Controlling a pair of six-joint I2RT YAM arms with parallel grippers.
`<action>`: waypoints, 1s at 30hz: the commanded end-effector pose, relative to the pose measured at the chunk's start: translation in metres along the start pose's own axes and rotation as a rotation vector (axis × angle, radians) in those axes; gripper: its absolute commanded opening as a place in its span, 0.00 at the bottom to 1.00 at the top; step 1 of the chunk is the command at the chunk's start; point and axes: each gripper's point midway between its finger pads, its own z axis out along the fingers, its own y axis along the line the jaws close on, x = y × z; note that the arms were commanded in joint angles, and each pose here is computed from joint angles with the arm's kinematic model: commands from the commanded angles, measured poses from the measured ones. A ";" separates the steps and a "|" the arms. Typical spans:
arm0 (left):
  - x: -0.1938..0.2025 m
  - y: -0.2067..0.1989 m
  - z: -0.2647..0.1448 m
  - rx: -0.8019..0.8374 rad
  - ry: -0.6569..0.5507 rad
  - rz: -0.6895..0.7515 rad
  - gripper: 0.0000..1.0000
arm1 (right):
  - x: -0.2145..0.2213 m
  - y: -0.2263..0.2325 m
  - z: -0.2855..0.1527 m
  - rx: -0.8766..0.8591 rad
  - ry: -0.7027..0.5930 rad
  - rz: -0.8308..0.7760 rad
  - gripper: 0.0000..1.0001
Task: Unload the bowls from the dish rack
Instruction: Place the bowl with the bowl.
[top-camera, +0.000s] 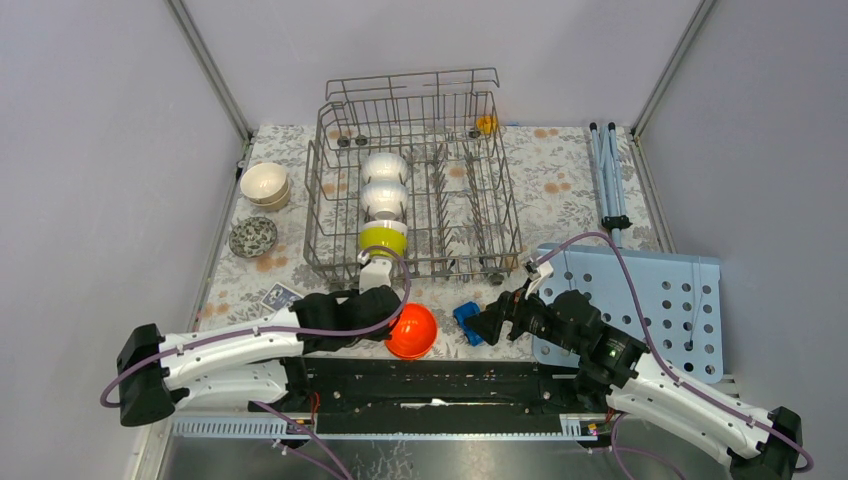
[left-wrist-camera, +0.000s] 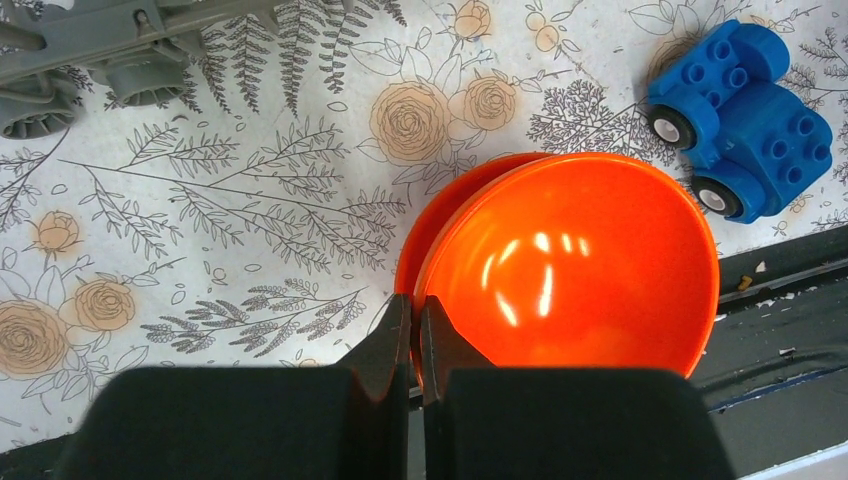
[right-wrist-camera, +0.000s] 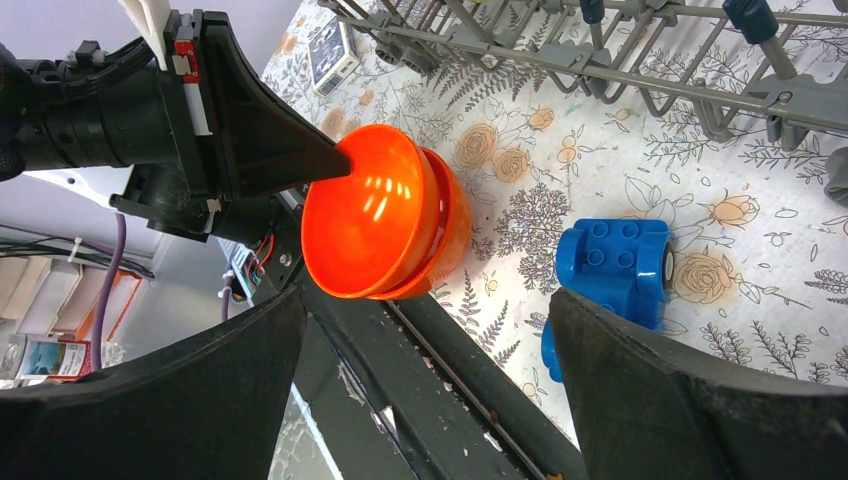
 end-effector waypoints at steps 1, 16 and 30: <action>-0.009 -0.010 0.005 0.025 -0.037 -0.033 0.00 | -0.005 0.009 0.000 -0.043 -0.018 0.000 0.98; -0.003 -0.007 0.011 0.007 -0.024 -0.040 0.00 | -0.003 0.007 -0.001 -0.034 -0.015 0.001 0.98; -0.001 -0.009 0.010 0.025 -0.012 -0.048 0.36 | -0.002 0.006 -0.002 -0.032 -0.017 -0.001 0.98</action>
